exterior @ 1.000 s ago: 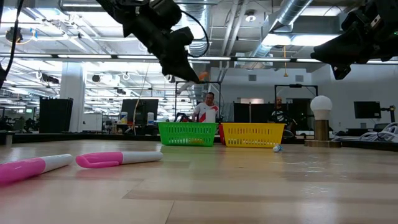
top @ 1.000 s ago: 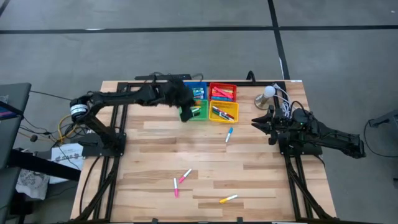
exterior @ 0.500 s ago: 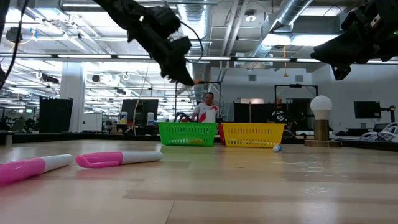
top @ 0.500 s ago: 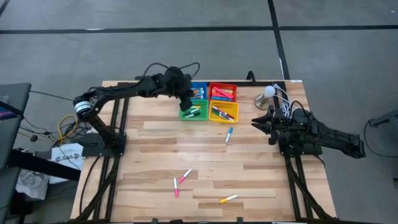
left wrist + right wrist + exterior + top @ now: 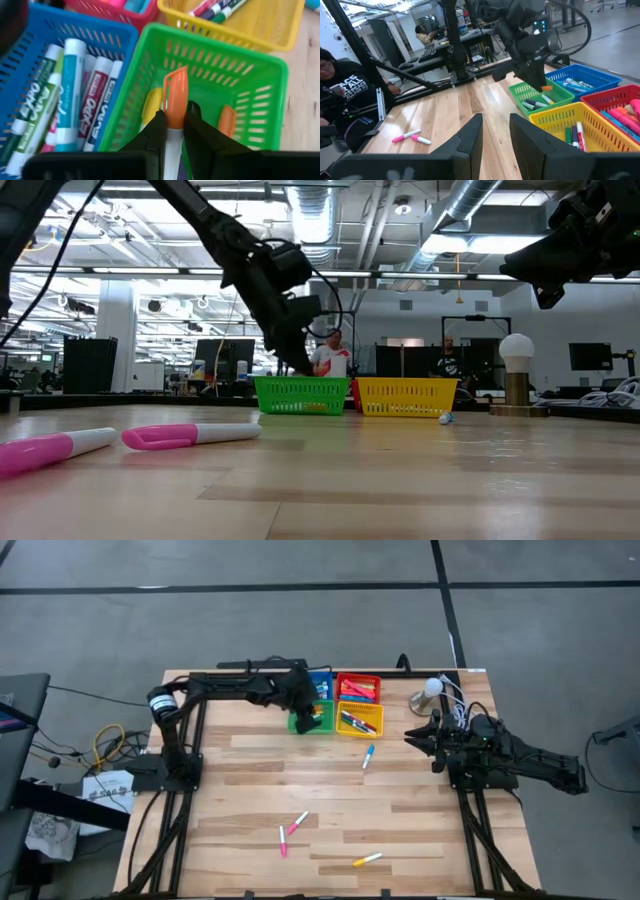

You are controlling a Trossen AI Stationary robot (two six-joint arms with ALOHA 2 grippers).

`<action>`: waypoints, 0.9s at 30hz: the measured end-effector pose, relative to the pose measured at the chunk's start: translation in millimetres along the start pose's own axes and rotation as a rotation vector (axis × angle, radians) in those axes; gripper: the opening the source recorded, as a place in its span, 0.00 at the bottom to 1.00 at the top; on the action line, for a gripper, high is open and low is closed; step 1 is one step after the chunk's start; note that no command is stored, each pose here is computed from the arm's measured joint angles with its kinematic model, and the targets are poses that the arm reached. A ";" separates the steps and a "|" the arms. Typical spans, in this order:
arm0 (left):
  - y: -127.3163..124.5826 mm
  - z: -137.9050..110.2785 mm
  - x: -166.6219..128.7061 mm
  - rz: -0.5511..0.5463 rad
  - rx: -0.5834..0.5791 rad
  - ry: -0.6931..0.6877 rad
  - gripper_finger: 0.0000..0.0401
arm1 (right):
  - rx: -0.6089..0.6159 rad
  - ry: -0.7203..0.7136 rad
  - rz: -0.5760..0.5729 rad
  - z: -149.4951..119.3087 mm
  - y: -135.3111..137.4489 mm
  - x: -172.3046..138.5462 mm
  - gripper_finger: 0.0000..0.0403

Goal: Pick & Place Markers
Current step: Put the orange highlighter in the green bin, then put the pink highlighter in the green bin

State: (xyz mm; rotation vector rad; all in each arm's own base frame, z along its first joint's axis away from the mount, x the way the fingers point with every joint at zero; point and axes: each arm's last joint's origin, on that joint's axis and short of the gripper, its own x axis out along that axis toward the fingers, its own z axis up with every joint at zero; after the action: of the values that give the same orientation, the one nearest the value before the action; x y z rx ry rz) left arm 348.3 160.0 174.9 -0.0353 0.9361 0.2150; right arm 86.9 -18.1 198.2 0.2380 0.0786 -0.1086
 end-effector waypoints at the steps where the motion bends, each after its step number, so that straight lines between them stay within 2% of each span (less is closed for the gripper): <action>1: 0.0 -0.9 1.7 -0.001 -0.001 0.006 0.13 | 0.000 0.000 0.000 0.0 0.0 0.0 0.22; 8: -5.5 -3.5 9.0 -0.032 0.007 0.024 0.13 | 0.000 0.000 0.000 0.0 0.0 0.0 0.22; 15: -9.4 -2.6 9.2 -0.038 0.016 0.023 0.18 | 0.000 0.000 0.000 0.0 0.0 0.0 0.22; 21: -11.3 -2.1 9.4 -0.041 0.020 0.022 0.25 | -0.001 0.000 0.000 0.0 0.0 0.0 0.22; 27: -15.9 -0.5 7.5 -0.043 0.030 0.019 0.36 | -0.002 0.000 0.000 0.0 0.0 0.0 0.22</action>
State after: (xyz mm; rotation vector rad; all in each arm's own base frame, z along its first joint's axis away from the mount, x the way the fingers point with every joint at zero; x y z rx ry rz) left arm 355.4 145.6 167.6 -0.0302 0.9566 0.1609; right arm 86.9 -18.1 198.2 0.2364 0.0785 -0.1084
